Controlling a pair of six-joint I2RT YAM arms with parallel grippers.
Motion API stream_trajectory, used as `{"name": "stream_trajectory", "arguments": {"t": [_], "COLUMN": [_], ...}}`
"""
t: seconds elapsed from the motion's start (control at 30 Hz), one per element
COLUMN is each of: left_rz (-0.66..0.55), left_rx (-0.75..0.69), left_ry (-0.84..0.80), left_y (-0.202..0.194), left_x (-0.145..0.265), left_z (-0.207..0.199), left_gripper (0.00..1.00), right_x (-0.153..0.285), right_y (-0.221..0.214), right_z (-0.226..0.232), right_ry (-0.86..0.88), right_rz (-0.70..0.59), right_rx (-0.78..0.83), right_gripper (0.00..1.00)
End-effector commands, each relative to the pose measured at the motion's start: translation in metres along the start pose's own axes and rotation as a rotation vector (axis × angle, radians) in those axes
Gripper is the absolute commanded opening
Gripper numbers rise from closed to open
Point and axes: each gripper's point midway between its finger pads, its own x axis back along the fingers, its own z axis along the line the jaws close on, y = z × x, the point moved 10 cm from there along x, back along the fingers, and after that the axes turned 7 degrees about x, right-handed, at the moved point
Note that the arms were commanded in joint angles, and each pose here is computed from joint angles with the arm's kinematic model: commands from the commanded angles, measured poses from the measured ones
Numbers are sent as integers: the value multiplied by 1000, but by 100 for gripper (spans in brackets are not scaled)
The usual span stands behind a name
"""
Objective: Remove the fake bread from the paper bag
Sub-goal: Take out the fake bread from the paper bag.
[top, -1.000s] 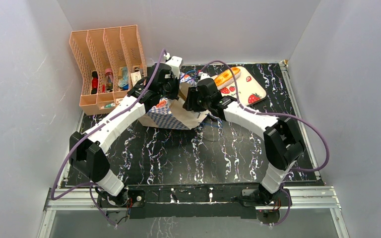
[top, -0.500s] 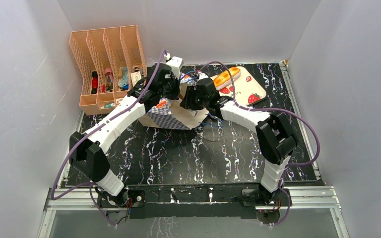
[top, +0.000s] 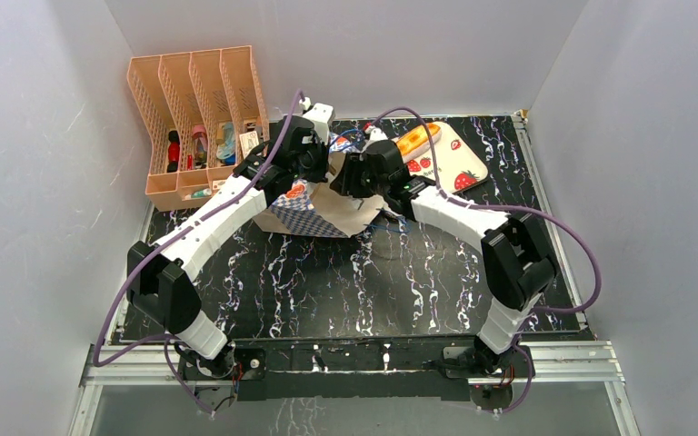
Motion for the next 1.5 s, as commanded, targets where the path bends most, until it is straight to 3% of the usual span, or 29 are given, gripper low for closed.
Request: {"name": "stream_trajectory", "arguments": {"t": [0.0,0.1,0.2,1.07,1.17,1.3,1.33,1.47], "left_rz": [-42,-37,-33,-39,-40,-43,-45,-46], "left_rx": [24,28,27,10,13,13,11,8], "left_ry": [-14,-19,-32,-58,-54,-41,-39,-17], "left_y": [9,9,10,18,18,17,17,14], "left_x": [17,18,18,15,16,19,20,21], "left_z": [-4,-5,-6,-10,-9,-8,-8,-5], "left_gripper": [0,0,0,0,0,0,0,0], "right_x": [11,-2,-13,-58,-62,-61,-58,-44], "right_y": [34,30,29,24,22,22,23,27], "right_z": [17,16,13,-9,-9,-11,-12,-8], "right_ry": [123,136,131,-165,-198,-231,-237,-234], "right_rz": [-128,-95,-83,36,43,46,38,12], "right_rx": [20,7,1,45,48,45,45,40], "right_gripper": [18,33,38,47,40,5,0,0]}}
